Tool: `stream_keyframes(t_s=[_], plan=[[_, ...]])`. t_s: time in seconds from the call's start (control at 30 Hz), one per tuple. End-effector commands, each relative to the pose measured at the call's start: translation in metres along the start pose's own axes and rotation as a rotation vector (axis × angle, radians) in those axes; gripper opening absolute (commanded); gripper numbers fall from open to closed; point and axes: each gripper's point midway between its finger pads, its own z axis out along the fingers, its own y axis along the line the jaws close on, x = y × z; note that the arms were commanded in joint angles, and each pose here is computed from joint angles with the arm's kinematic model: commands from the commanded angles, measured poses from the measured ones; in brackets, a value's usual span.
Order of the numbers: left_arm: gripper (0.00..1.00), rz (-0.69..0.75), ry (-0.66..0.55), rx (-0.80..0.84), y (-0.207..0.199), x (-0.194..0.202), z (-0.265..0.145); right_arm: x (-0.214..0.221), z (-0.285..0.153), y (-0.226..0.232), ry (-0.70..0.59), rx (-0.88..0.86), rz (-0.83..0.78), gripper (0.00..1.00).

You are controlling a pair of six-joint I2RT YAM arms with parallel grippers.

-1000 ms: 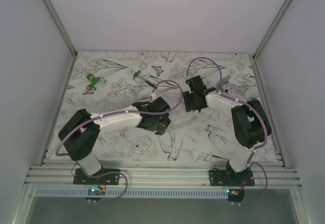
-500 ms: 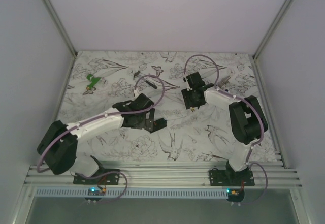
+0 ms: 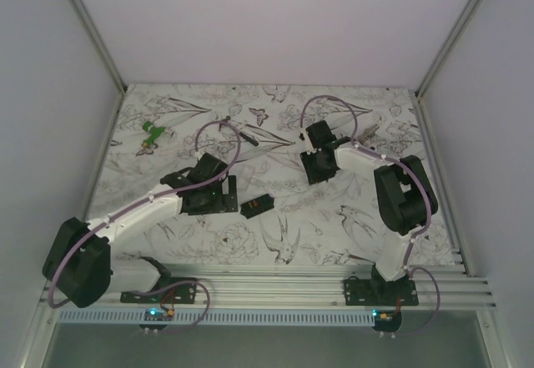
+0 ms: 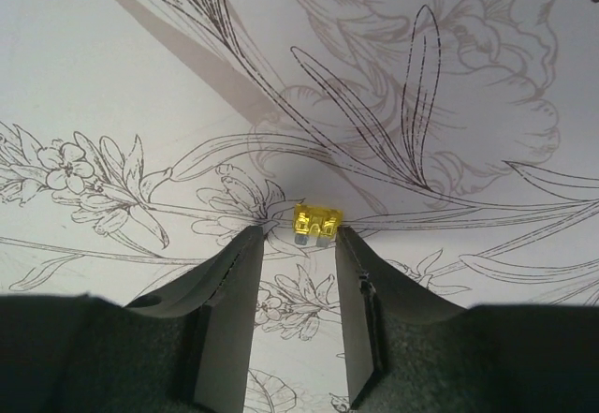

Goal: Snap on the fuse box
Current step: Pick up the fuse from the center of the board.

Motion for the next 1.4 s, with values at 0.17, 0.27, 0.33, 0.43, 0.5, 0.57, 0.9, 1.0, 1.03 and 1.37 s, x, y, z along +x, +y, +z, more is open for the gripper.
stream_keyframes(t_s=[0.17, 0.27, 0.33, 0.43, 0.5, 0.57, 0.9, 1.0, 1.03, 1.37], plan=[[1.00, -0.080, -0.007, 0.072, -0.001, 0.002, -0.008, 0.020, -0.005, 0.006, 0.065, -0.049, 0.073, 0.36], [1.00, -0.088, -0.002, 0.081, -0.002, 0.003, -0.007, 0.027, -0.009, 0.010, 0.067, -0.054, 0.091, 0.33], [1.00, -0.093, 0.003, 0.093, -0.004, 0.003, -0.007, 0.030, -0.013, 0.012, 0.062, -0.055, 0.097, 0.31], [1.00, -0.102, 0.005, 0.105, -0.006, 0.005, -0.008, 0.034, -0.018, 0.020, 0.056, -0.056, 0.099, 0.30], [1.00, -0.107, 0.001, 0.117, -0.007, 0.006, -0.009, 0.035, -0.021, 0.025, 0.053, -0.058, 0.100, 0.29], [1.00, -0.111, 0.002, 0.127, -0.008, 0.007, -0.010, 0.036, -0.023, 0.031, 0.049, -0.062, 0.090, 0.29], [1.00, -0.116, -0.014, 0.138, -0.006, 0.009, -0.013, -0.015, -0.030, 0.000, -0.088, 0.067, 0.140, 0.47], [1.00, -0.118, -0.018, 0.128, -0.004, 0.010, -0.012, -0.027, -0.029, 0.002, -0.121, 0.063, 0.171, 0.55], [1.00, -0.118, -0.017, 0.126, -0.004, 0.010, -0.011, -0.028, -0.028, 0.001, -0.124, 0.069, 0.176, 0.56], [1.00, -0.109, -0.004, 0.117, -0.006, 0.007, -0.007, -0.028, -0.009, 0.005, -0.086, 0.053, 0.148, 0.52]])
